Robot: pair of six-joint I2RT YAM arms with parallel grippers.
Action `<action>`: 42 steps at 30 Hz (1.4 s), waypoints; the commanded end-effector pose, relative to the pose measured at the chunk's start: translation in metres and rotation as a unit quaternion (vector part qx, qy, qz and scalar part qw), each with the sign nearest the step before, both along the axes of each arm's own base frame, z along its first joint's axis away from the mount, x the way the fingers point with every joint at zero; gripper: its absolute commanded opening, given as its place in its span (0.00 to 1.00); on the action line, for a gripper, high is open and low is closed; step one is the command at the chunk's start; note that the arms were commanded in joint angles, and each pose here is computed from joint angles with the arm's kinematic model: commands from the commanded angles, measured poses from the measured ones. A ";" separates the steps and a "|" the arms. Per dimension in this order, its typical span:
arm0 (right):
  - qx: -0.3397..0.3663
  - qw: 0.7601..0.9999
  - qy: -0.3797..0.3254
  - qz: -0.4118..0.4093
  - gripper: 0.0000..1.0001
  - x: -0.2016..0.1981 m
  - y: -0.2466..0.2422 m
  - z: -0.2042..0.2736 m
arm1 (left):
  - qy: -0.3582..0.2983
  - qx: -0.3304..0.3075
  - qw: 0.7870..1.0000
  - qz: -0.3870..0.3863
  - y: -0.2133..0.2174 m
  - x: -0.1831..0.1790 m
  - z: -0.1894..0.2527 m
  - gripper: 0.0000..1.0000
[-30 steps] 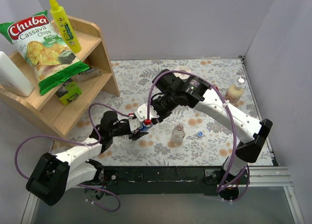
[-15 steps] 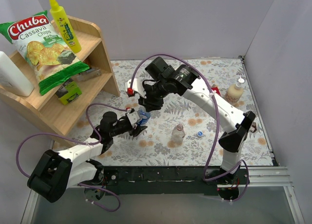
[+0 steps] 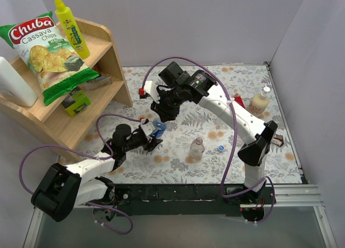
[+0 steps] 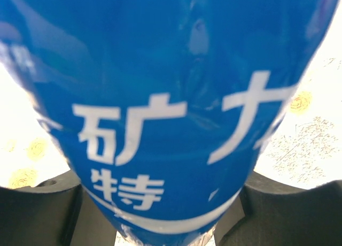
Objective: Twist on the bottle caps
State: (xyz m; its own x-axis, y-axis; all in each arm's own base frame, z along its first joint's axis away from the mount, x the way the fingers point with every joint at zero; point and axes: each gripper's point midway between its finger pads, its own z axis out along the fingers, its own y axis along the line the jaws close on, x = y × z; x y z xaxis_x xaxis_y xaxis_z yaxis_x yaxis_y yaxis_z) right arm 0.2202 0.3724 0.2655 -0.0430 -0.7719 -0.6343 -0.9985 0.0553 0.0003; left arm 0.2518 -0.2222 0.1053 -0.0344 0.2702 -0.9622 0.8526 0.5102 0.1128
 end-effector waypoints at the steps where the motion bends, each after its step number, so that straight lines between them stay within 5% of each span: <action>1: -0.050 0.998 0.048 -0.001 0.40 -0.026 -0.012 -0.015 | -0.063 -0.072 0.995 0.016 -0.008 0.015 0.056 0.00; 5: -0.020 1.000 0.024 -0.003 0.61 -0.022 -0.008 0.007 | -0.040 -0.064 0.997 0.009 -0.008 0.009 0.043 0.00; 7: -0.001 1.000 0.011 0.002 0.83 -0.020 -0.006 0.019 | -0.026 -0.062 0.998 0.005 -0.009 0.006 0.036 0.00; 9: 0.016 1.000 -0.008 0.013 0.91 -0.019 -0.013 0.032 | -0.005 -0.062 0.998 0.011 -0.007 0.004 0.026 0.00; 15: 0.097 0.995 -0.027 -0.010 0.92 0.002 -0.060 0.057 | 0.019 -0.073 0.996 -0.050 -0.020 -0.015 0.027 0.00; 16: 0.128 0.991 -0.035 -0.020 0.98 0.011 -0.061 0.070 | 0.036 -0.082 0.993 -0.077 -0.026 -0.023 0.031 0.00; 20: 0.258 0.963 -0.075 -0.001 0.99 0.028 -0.050 0.124 | 0.081 -0.113 0.984 -0.111 -0.039 -0.034 0.052 0.00; 23: 0.314 0.948 -0.041 0.040 0.99 0.017 -0.030 0.138 | 0.096 -0.126 0.980 -0.124 -0.046 -0.034 0.069 0.00; 42: 0.391 0.916 0.000 0.090 0.98 -0.001 -0.012 0.119 | 0.094 -0.118 0.977 -0.148 -0.060 -0.018 0.098 0.00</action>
